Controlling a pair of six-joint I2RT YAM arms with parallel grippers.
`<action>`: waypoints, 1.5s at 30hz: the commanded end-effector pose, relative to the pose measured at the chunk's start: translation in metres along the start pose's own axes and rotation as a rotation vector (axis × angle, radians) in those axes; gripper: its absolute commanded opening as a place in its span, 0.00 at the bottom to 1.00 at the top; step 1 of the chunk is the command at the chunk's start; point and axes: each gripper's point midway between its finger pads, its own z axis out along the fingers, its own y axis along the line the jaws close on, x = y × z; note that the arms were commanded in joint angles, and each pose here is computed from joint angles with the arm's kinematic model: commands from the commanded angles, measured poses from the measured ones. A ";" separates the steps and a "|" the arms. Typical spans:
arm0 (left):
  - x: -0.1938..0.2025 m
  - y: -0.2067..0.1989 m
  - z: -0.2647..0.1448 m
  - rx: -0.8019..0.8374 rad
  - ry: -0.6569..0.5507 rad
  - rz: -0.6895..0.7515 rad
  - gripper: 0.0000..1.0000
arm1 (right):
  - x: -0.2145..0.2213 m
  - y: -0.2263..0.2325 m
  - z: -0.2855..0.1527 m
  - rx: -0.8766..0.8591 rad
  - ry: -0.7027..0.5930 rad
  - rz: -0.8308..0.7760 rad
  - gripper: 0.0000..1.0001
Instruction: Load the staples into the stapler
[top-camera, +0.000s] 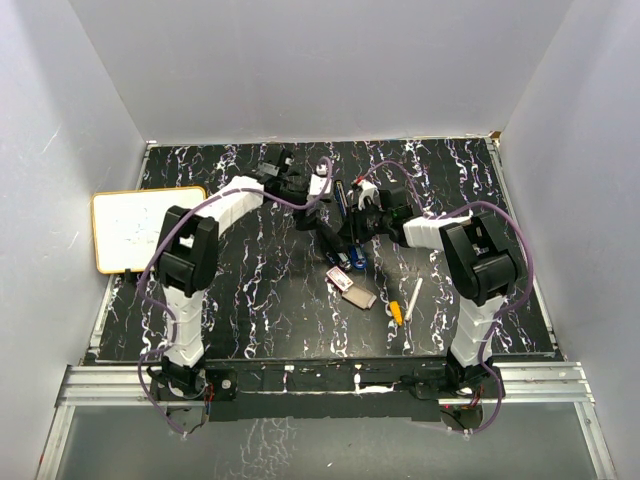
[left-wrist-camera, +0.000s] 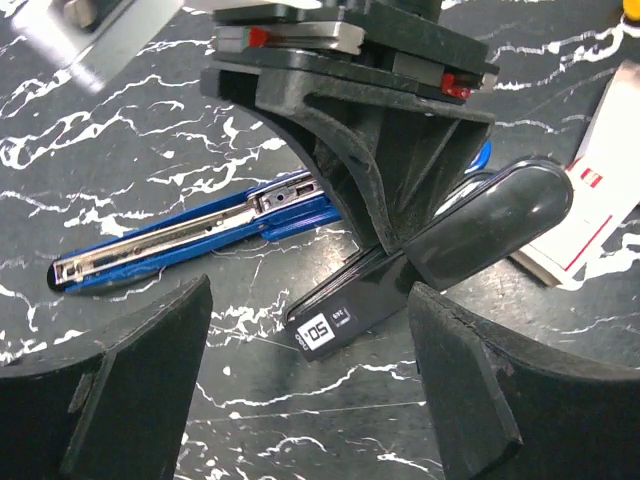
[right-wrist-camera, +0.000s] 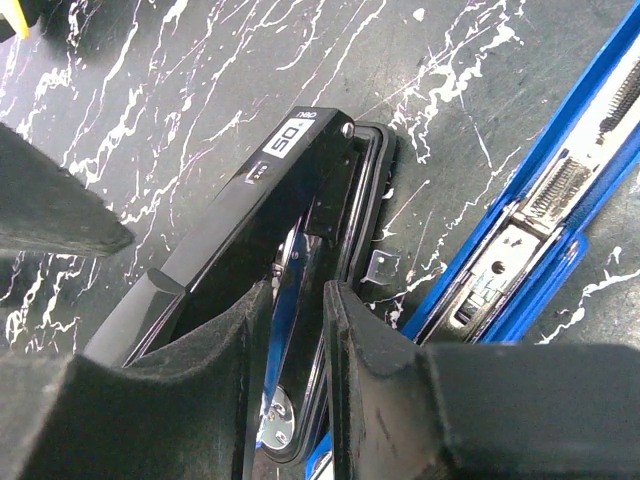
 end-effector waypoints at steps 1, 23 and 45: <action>0.012 -0.022 0.014 0.154 0.061 0.116 0.77 | 0.017 -0.022 -0.002 0.056 0.060 0.050 0.31; 0.039 -0.017 0.035 0.234 0.103 0.149 0.69 | -0.009 -0.036 -0.010 0.106 0.074 -0.013 0.30; 0.068 -0.043 0.012 0.273 0.198 0.099 0.00 | -0.039 -0.033 -0.016 0.113 0.127 -0.110 0.34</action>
